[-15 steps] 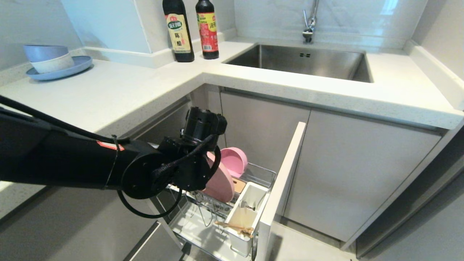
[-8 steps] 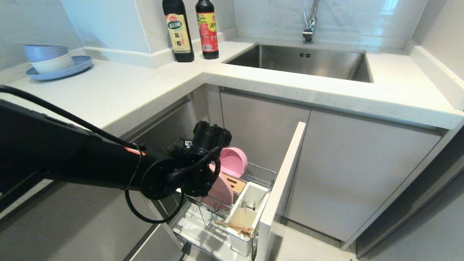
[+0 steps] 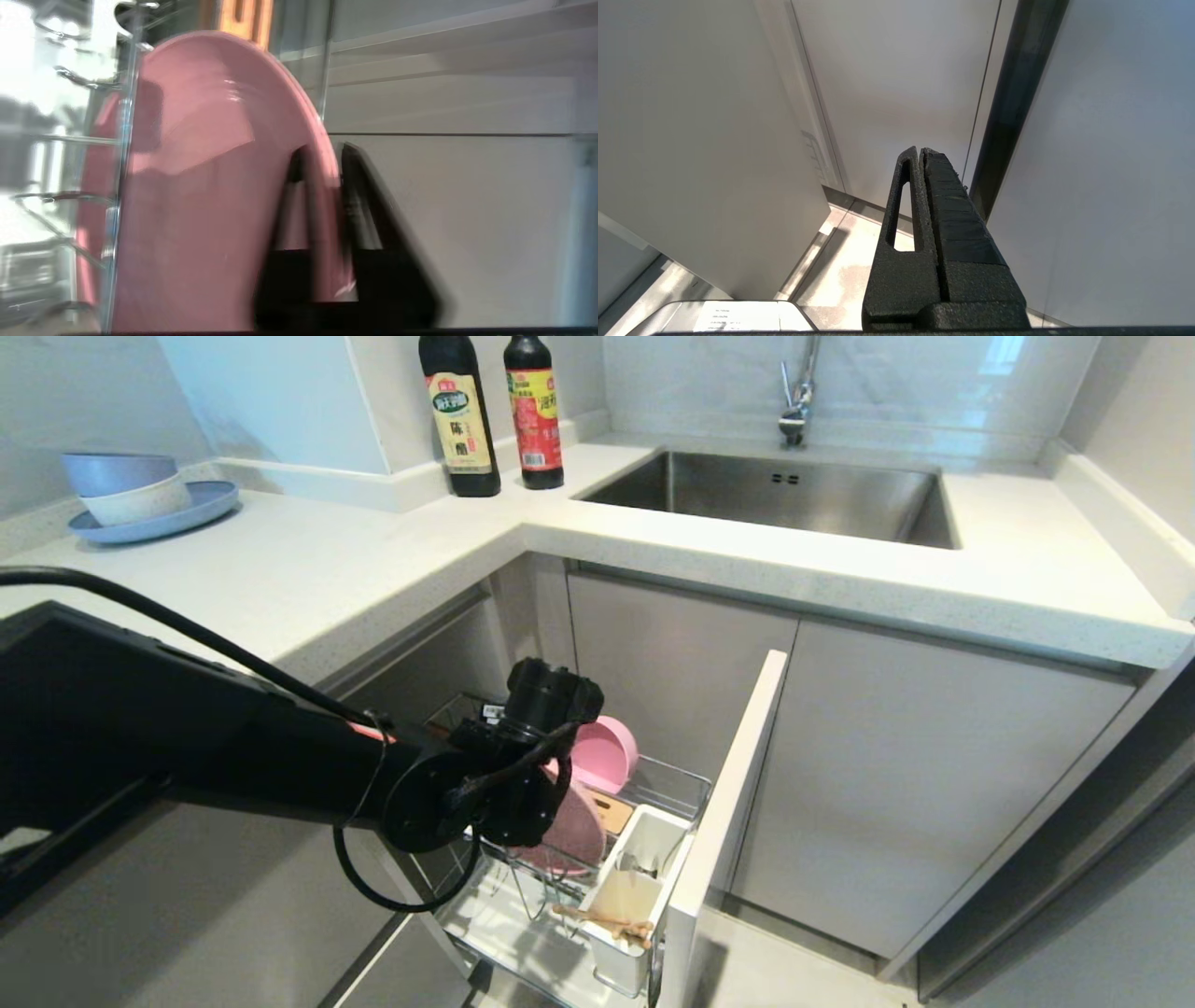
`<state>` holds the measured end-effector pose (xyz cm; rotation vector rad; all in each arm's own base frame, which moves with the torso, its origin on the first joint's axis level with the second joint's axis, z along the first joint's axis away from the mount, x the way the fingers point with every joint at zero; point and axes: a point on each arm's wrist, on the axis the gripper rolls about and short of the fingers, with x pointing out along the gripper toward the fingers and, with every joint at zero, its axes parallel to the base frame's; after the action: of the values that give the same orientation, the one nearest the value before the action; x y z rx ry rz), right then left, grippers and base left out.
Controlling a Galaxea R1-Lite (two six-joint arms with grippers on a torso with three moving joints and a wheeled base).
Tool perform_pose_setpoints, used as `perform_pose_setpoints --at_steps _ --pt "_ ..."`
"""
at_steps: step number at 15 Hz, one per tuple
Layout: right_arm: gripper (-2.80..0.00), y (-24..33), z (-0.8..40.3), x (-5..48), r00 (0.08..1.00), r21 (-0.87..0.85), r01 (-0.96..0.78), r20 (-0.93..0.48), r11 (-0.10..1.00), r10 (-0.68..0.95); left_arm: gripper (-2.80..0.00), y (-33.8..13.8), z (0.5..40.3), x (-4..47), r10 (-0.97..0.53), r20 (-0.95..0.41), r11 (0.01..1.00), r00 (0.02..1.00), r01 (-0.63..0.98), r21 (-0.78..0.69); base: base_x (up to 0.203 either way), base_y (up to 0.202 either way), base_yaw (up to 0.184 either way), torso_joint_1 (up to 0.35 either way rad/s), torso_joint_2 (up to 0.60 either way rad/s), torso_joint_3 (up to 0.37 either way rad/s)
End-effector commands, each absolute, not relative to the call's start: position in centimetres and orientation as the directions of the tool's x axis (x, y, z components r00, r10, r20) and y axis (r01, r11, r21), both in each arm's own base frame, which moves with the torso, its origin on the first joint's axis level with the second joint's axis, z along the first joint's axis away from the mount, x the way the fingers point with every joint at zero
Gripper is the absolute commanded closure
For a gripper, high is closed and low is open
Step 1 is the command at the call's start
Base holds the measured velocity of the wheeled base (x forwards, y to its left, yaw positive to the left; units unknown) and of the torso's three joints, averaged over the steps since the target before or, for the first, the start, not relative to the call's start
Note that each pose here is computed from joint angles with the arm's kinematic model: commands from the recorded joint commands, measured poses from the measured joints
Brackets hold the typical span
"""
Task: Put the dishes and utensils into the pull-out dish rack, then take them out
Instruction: Pick up the plate and place it in the cupboard
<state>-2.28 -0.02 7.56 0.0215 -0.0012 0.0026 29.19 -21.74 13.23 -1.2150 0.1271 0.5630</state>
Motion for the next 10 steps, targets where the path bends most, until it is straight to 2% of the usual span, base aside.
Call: perform_pose_setpoints --at_steps 1,6,10 --pt "0.0 0.0 7.5 -2.3 1.0 0.021 -0.003 0.0 1.0 0.003 -2.8 -21.8 13.1 29.2 0.347 -0.385 0.226 0.855 -0.474 -0.851 0.0 0.0 0.0 0.0 0.0 0.0" --pt "0.0 0.0 7.5 -2.3 1.0 0.021 -0.003 0.0 1.0 0.003 -2.8 -22.1 13.5 27.7 0.338 -0.425 0.27 0.84 -0.519 -0.811 0.0 0.0 0.0 0.0 0.0 0.0" --pt "0.0 0.0 7.5 -2.3 1.0 0.021 -0.004 0.0 1.0 0.004 -2.8 -21.8 16.5 25.2 0.297 -0.418 0.281 0.859 -0.497 -0.821 0.0 0.0 0.0 0.0 0.0 0.0"
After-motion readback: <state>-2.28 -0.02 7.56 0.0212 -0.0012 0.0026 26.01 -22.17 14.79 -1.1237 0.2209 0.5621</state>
